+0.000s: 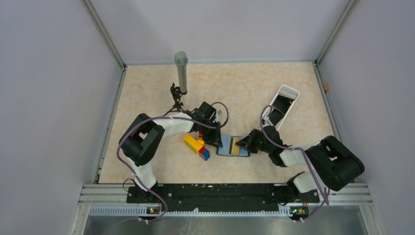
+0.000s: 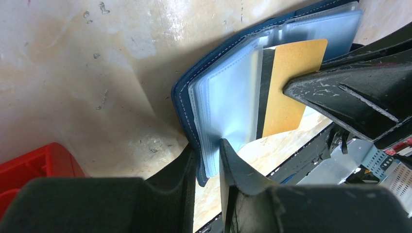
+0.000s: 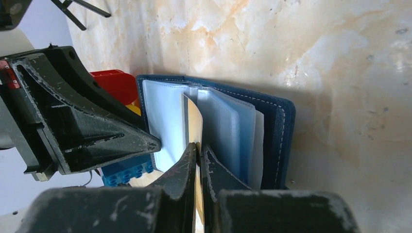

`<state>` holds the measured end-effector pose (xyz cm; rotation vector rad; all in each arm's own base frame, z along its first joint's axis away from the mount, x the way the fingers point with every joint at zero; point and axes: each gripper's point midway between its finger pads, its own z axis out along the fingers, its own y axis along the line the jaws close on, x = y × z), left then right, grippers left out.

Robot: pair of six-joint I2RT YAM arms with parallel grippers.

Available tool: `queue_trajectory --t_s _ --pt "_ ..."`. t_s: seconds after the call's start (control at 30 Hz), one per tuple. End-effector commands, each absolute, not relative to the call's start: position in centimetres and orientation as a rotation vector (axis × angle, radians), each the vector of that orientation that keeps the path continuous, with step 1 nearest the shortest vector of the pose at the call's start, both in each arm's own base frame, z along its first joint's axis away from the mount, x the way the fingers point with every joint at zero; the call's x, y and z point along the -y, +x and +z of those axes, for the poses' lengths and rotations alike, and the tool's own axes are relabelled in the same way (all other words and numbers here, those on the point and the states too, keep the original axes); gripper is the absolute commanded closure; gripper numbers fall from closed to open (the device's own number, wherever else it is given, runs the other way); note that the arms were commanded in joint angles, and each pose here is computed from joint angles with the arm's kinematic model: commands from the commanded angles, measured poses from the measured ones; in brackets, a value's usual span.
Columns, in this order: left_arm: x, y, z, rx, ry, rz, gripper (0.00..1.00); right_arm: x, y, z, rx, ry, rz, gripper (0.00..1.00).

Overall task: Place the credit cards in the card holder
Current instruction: Insert the credit card into the card holder.

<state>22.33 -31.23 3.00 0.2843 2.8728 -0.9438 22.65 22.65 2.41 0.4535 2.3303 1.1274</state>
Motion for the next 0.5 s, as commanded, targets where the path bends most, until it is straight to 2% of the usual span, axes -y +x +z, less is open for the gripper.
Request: queue_trajectory --t_s 0.0,0.17,0.3,0.4,0.47 --pt "31.6 23.0 2.6 -2.846 0.328 -0.943 0.77 -22.2 20.2 -1.2 -2.508 0.422 0.993 1.00" --pt "32.1 22.8 3.0 -2.838 0.341 -0.993 0.77 -23.0 20.5 -0.8 -2.497 0.405 0.986 1.00" --pt "32.2 22.6 3.1 -2.838 0.336 -1.018 0.78 -23.2 20.6 -0.8 -2.504 0.385 0.948 0.83" --pt "32.1 22.7 3.0 -2.842 0.330 -1.004 0.92 -22.6 20.8 -0.7 -2.503 0.384 0.897 0.72" --pt "31.8 22.6 2.7 -2.853 0.321 -0.982 0.96 -22.1 21.0 -0.4 -2.495 0.382 0.853 0.65"
